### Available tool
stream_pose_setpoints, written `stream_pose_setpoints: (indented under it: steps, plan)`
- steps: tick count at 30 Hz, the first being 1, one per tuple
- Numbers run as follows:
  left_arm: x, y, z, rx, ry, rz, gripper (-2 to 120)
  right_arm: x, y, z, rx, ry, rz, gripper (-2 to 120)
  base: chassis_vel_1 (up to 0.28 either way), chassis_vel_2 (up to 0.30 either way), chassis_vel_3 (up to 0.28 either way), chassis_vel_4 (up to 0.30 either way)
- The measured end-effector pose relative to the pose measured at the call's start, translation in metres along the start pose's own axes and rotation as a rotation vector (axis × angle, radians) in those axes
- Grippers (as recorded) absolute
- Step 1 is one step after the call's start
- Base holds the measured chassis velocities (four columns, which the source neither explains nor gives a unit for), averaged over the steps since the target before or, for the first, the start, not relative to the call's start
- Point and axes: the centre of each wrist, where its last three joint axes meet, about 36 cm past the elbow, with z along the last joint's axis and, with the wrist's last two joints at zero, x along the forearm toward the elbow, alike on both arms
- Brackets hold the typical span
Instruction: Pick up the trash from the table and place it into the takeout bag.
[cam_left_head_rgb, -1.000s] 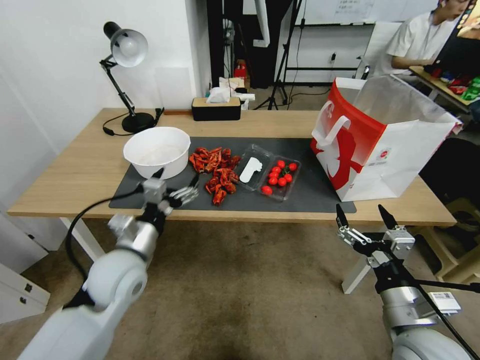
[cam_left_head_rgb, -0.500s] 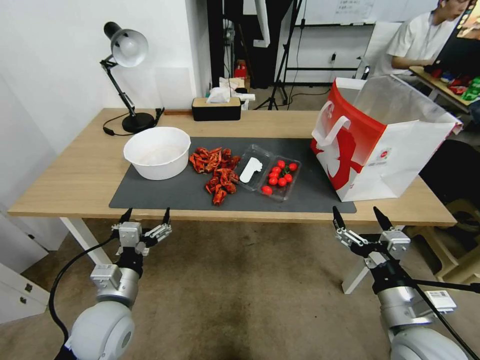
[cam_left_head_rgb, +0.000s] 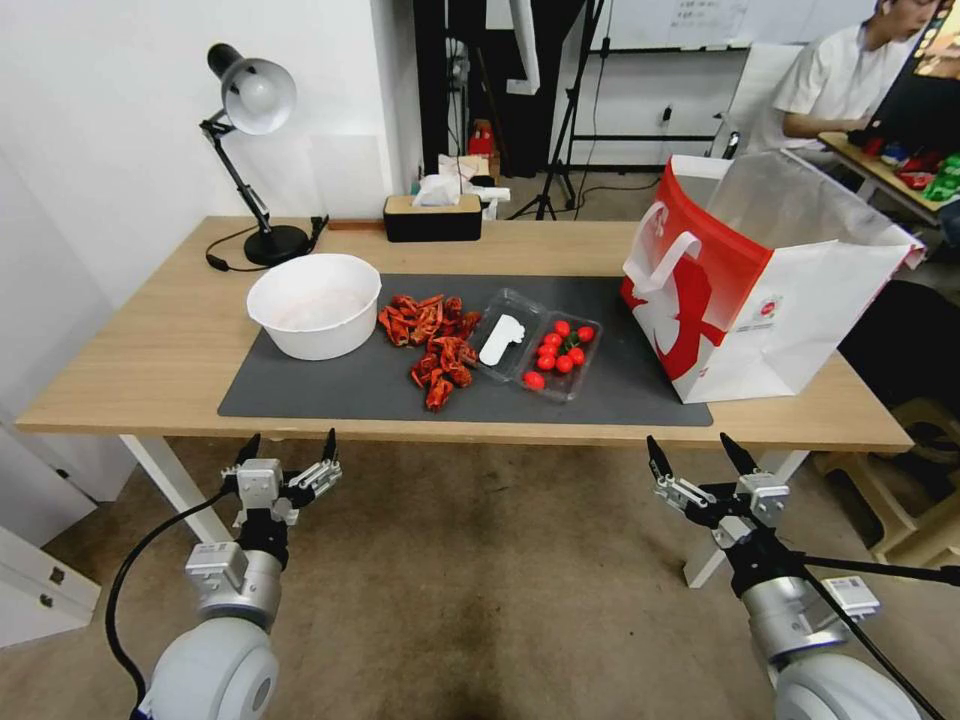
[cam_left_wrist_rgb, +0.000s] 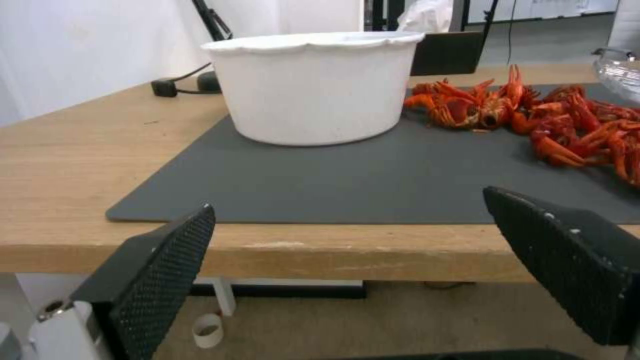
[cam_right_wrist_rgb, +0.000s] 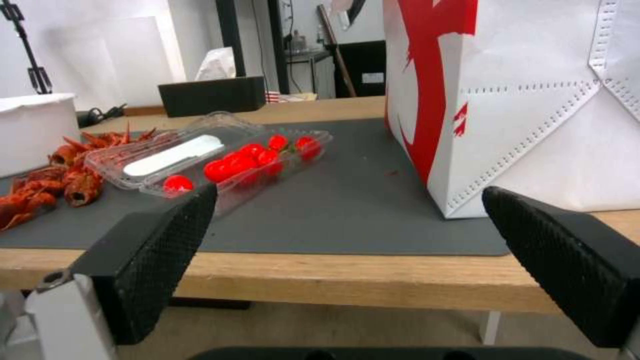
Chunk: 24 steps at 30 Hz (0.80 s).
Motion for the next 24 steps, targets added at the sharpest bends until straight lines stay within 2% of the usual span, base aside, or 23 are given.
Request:
stream_pose_setpoints:
  steps: [24]
  plan:
    - [-0.0007,-0.0005,-0.0007,0.001,-0.001,0.005,100,0.0,0.0003,-0.0006,0.0,-0.004,0.001,100,0.0,0.0,0.0,0.0]
